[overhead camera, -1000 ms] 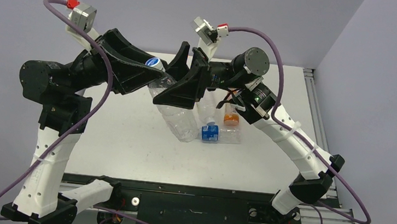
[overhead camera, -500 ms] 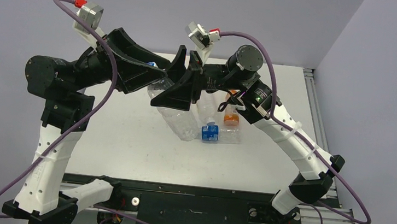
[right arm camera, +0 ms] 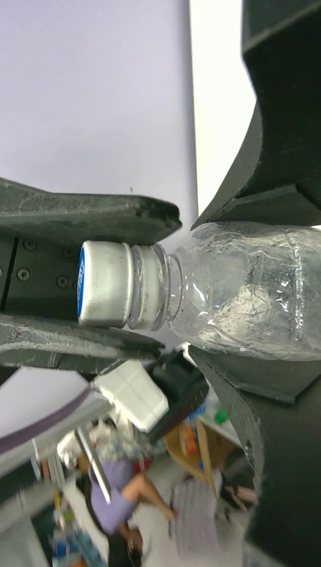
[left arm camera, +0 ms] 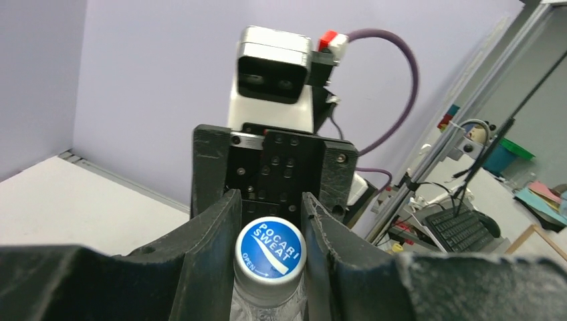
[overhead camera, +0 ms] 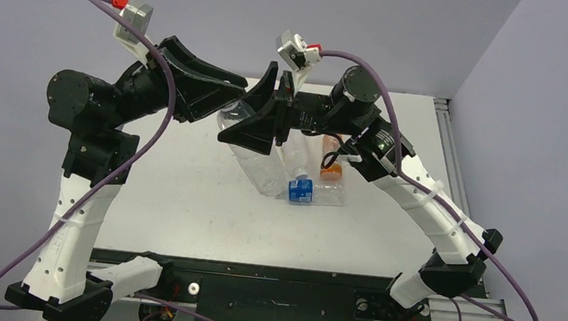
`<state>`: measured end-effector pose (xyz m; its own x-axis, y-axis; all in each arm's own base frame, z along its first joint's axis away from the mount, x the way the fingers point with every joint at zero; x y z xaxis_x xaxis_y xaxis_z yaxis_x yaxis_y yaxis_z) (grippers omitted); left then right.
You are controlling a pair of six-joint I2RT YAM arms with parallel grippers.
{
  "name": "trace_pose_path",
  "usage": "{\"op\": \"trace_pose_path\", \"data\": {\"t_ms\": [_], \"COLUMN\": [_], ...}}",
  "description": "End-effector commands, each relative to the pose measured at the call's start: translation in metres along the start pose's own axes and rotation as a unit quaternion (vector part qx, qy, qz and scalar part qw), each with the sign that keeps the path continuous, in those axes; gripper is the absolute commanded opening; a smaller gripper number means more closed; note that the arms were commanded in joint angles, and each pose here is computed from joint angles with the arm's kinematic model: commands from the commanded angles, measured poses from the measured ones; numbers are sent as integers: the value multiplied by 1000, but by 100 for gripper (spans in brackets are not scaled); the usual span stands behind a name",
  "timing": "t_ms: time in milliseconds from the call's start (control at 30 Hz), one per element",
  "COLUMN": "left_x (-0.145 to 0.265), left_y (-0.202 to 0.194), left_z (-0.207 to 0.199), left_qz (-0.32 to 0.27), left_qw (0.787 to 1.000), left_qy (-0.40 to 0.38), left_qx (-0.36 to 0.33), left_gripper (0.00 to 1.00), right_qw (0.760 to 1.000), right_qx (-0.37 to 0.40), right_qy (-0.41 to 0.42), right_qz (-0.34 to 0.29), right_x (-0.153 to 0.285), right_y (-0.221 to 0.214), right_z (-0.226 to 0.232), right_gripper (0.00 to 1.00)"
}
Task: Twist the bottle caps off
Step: Unscrew the bottle cap from the plastic bottle.
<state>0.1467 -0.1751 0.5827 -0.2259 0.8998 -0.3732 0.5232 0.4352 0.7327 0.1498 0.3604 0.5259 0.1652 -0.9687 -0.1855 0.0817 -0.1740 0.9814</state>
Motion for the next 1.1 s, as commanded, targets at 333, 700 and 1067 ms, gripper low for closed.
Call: {"op": "trace_pose_path", "data": {"t_ms": [333,700,1067], "left_x": [13,17,14], "left_y": [26,37,32], "left_z": [-12,6,-6], "left_qz": [-109,-140,-125], "left_qw": [985,975,983], "left_qy": [82,146,103], "left_qx": [-107,-96,-92], "left_gripper": [0,0,33], "right_qw": [832,713,889], "right_qx": [245,302,177], "right_qy": [-473,-608,-422], "right_qz": [152,176,32], "right_x": [32,11,34], "right_y": [-18,-19,13], "right_z": [-37,-13,-13], "right_gripper": [0,0,0]}}
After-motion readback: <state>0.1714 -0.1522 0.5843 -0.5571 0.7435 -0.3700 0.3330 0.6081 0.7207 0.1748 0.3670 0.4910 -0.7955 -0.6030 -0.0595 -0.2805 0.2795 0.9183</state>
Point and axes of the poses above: each gripper's point midway between its finger pads, its own x axis back along the fingers, its own z axis along the line the jaws close on, y = z × x, the point moved 5 cm from there along x, back along the fingers, and after that the axes turned 11 degrees about x, right-handed, at the moved point
